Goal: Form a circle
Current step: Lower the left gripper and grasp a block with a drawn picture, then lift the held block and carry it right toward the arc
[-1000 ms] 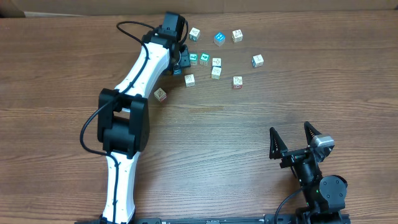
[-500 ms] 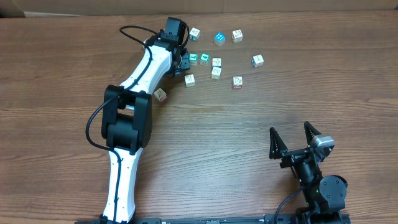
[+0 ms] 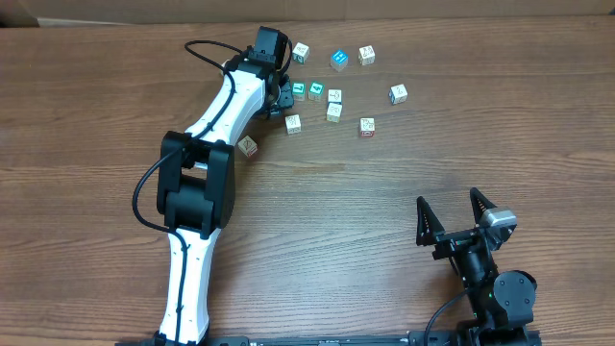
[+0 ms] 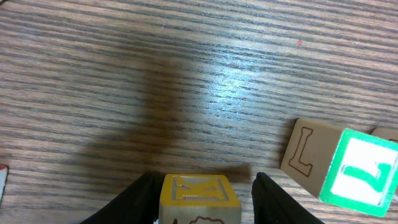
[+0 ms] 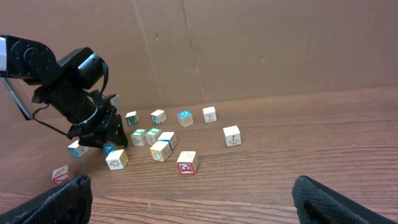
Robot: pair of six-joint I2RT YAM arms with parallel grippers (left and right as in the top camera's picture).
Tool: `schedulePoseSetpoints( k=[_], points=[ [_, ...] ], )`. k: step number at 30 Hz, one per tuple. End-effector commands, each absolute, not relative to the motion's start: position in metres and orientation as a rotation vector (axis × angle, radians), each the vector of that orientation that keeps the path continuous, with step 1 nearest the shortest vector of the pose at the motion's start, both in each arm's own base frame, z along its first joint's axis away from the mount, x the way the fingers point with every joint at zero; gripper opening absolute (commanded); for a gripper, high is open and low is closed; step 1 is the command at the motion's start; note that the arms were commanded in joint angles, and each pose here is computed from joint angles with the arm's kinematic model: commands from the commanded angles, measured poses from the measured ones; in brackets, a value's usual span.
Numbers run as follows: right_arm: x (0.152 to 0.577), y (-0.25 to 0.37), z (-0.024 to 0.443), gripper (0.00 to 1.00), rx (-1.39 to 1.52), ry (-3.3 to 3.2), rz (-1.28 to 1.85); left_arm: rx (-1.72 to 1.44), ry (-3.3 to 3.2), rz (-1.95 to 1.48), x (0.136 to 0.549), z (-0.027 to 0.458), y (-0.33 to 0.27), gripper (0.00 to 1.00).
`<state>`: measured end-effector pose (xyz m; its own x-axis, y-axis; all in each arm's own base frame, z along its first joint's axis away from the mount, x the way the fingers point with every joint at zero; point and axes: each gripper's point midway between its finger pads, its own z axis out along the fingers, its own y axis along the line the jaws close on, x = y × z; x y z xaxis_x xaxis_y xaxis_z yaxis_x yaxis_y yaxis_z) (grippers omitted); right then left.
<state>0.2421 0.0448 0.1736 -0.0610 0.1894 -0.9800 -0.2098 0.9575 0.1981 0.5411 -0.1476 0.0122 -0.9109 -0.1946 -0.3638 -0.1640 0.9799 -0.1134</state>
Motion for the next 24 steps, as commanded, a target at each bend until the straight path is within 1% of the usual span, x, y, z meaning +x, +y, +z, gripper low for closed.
schedulePoseSetpoints(
  k=[1, 9, 20, 24],
  points=[
    [0.242, 0.044, 0.172, 1.00, -0.011, 1.595, 0.325, -0.241, 2.700, -0.105, 0.549, 0.033, -0.144, 0.47],
    [0.242, 0.044, 0.172, 1.00, -0.011, 1.595, 0.325, -0.181, 2.703, -0.090, 0.549, 0.034, -0.143, 0.44],
    [0.242, 0.044, 0.172, 1.00, -0.011, 1.595, 0.325, -0.139, 2.680, -0.082, 0.550, 0.050, -0.142, 0.46],
    [0.242, 0.044, 0.172, 1.00, -0.011, 1.595, 0.325, -0.117, 2.682, -0.073, 0.549, 0.051, -0.142, 0.45]
  ],
)
